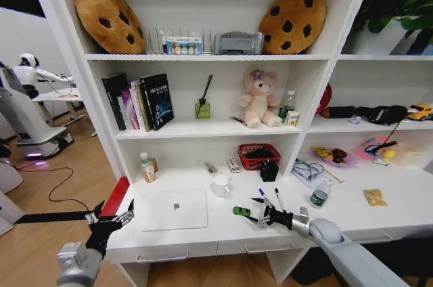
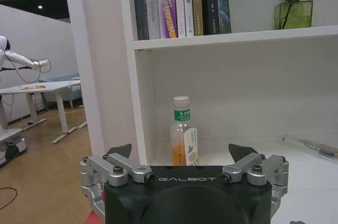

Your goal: Organize the objects on the table.

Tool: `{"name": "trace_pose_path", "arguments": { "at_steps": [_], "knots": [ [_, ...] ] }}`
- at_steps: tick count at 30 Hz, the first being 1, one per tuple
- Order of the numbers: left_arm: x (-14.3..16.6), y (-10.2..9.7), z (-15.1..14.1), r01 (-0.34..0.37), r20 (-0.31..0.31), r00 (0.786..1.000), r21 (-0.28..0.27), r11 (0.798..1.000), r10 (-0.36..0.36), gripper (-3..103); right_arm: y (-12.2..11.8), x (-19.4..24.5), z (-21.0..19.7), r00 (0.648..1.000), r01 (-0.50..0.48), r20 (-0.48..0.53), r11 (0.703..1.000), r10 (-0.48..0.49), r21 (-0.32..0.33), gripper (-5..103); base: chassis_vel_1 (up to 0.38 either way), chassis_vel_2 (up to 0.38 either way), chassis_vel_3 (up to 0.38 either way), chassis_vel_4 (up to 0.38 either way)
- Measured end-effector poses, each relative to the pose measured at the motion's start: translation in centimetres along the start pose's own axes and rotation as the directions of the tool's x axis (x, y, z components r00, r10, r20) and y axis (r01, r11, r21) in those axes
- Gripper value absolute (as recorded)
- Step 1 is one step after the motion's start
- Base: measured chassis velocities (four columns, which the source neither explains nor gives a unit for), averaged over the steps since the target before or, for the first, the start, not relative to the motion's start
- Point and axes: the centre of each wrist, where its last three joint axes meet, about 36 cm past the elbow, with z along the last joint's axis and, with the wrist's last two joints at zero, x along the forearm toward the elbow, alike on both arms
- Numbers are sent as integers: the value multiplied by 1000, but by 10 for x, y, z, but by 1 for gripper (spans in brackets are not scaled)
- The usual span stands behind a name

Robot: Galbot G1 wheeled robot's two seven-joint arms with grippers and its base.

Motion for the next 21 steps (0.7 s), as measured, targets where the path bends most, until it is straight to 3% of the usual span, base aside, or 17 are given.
{"name": "trace_pose_path", "arguments": {
  "at_steps": [8, 11, 13, 14, 16, 18, 19, 21],
  "knots": [
    [0, 0, 0, 0, 0, 1000, 0, 1000, 0, 100, -11, -15, 14, 1000, 19, -16, 1000, -19, 4, 103, 0, 0, 0, 0],
    [0, 0, 0, 0, 0, 1000, 0, 1000, 0, 100, -13, -17, 14, 1000, 22, -16, 1000, -22, 3, 97, 0, 0, 0, 0],
    [0, 0, 0, 0, 0, 1000, 0, 1000, 0, 100, -12, -20, 17, 1000, 24, -10, 1000, -24, -1, 87, 0, 0, 0, 0],
    [0, 0, 0, 0, 0, 1000, 0, 1000, 0, 100, -12, -20, 17, 1000, 24, -10, 1000, -24, -1, 87, 0, 0, 0, 0],
    [0, 0, 0, 0, 0, 1000, 0, 1000, 0, 100, -9, -23, 19, 1000, 30, -4, 1000, -30, -3, 71, 0, 0, 0, 0],
    [0, 0, 0, 0, 0, 1000, 0, 1000, 0, 100, -8, -23, 19, 999, 32, -2, 999, -32, -4, 71, 0, 0, 0, 0],
    [0, 0, 0, 0, 0, 1000, 0, 1000, 0, 100, -7, -24, 20, 999, 35, 2, 999, -35, -7, 60, 0, 0, 0, 0],
    [0, 0, 0, 0, 0, 1000, 0, 1000, 0, 100, -6, -25, 21, 999, 36, 5, 999, -36, -10, 54, 0, 0, 0, 0]
  ]
}}
